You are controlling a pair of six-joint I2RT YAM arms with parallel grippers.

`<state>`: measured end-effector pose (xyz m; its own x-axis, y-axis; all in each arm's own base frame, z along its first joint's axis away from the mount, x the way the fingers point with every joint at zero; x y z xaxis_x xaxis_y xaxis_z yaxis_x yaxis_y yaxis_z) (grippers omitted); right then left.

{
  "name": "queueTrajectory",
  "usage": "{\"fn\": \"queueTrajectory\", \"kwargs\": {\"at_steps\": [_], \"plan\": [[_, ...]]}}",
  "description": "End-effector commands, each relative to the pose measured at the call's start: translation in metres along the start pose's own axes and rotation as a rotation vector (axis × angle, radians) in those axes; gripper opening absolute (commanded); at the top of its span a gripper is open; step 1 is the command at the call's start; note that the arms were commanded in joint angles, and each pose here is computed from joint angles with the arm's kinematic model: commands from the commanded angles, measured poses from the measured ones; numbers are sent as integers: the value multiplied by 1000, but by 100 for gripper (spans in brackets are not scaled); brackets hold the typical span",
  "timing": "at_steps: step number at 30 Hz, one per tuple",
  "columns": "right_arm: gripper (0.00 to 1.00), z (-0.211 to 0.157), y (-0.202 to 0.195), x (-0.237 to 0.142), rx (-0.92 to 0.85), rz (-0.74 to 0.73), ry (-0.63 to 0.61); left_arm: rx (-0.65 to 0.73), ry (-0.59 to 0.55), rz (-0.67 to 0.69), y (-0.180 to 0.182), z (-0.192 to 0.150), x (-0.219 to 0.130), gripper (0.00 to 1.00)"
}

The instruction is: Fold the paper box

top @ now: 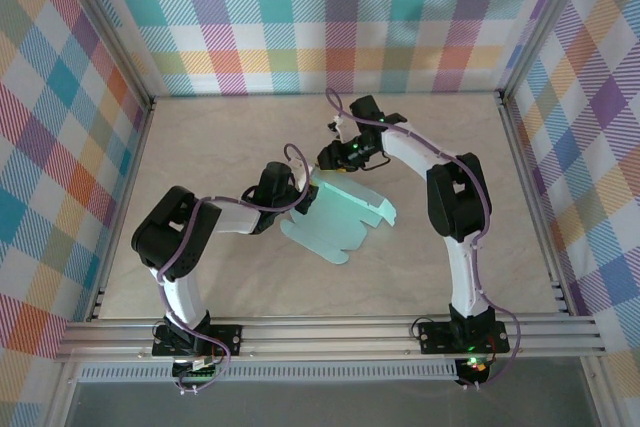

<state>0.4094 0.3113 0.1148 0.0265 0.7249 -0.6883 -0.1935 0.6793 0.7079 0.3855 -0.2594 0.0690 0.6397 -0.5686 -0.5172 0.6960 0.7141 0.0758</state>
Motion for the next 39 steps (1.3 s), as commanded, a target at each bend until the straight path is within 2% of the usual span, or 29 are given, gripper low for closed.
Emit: {"fn": "queueTrajectory", "kwargs": {"at_steps": [1, 7, 14, 25, 30, 39], "plan": [[43, -12, -10, 6, 24, 24, 60, -26, 37, 14, -3, -21, 4, 12], [43, -13, 10, 7, 68, 164, 64, -46, 15, 38, -6, -22, 10, 16], [43, -19, 6, 8, 91, 171, 75, -74, 38, 65, -1, -24, 18, 13], [43, -26, 12, 7, 123, 246, 82, -113, 30, 108, -1, -23, 32, 16], [43, -30, 10, 7, 123, 238, 82, -113, 28, 109, -2, -22, 31, 8], [39, -33, 8, 7, 178, 252, 60, -143, 49, 140, 1, -24, 31, 2]]}}
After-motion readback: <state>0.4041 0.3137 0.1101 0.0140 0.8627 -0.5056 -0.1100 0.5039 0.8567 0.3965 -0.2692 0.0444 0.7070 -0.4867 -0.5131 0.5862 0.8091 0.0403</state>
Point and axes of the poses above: each hand's point on the last joint's axis, 136 mm out from that joint toward the fingers, its own x axis out along the fingers, its own y axis along the line the jaws close on, z = x × y, the point moved 1 cm from there along -x, back along the fingers, and after that the axes turned 12 degrees about x, right-handed, at the moved point
